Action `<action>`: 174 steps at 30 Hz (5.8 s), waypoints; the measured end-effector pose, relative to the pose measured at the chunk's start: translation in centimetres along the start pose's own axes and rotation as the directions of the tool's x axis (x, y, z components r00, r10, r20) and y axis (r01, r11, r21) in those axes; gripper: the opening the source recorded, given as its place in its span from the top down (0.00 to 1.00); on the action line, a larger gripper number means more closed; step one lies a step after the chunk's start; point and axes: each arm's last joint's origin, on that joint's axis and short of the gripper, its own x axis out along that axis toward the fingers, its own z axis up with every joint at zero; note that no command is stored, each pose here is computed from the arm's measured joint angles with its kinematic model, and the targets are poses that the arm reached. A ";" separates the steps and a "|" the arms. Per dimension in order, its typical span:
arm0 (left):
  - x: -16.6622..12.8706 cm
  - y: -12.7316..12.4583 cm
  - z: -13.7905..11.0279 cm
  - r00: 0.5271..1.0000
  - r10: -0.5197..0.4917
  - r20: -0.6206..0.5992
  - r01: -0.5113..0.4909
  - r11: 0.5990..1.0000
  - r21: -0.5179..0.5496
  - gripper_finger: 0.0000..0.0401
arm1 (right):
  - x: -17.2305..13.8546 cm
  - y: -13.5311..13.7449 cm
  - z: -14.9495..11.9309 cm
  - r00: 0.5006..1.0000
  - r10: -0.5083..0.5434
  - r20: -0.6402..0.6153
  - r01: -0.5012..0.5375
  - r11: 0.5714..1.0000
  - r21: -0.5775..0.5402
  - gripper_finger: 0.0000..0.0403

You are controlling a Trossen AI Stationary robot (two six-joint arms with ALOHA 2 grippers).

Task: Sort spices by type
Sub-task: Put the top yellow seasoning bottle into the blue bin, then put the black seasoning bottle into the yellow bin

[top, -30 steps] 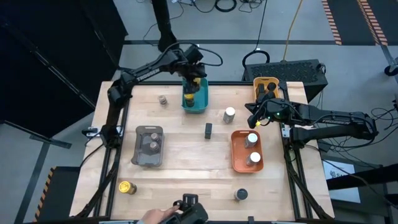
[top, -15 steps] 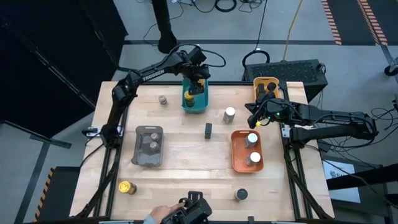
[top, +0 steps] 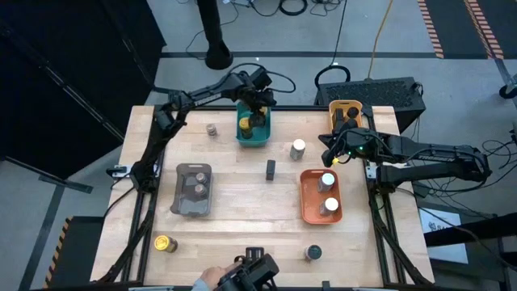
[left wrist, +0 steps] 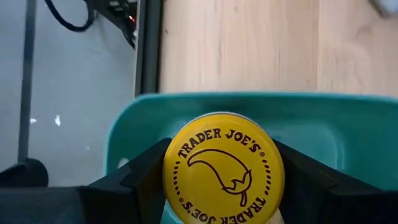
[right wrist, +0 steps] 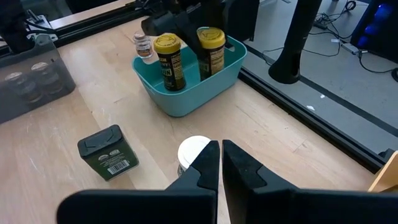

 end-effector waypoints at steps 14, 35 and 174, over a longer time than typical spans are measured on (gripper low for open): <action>0.5 0.2 0.0 1.000 0.018 0.003 -0.018 1.000 -0.026 0.33 | 0.0 0.0 0.0 1.000 0.000 -0.001 0.000 1.000 -0.008 1.00; -4.1 0.2 2.4 0.979 0.202 0.027 -0.202 0.979 -0.030 0.32 | 0.0 0.0 0.0 1.000 -0.001 -0.001 0.001 1.000 -0.016 1.00; -14.4 -24.5 -12.8 0.983 0.166 -0.078 -0.182 0.934 -0.308 0.32 | -1.1 11.0 1.7 0.921 0.174 -0.348 -0.274 0.925 -0.264 1.00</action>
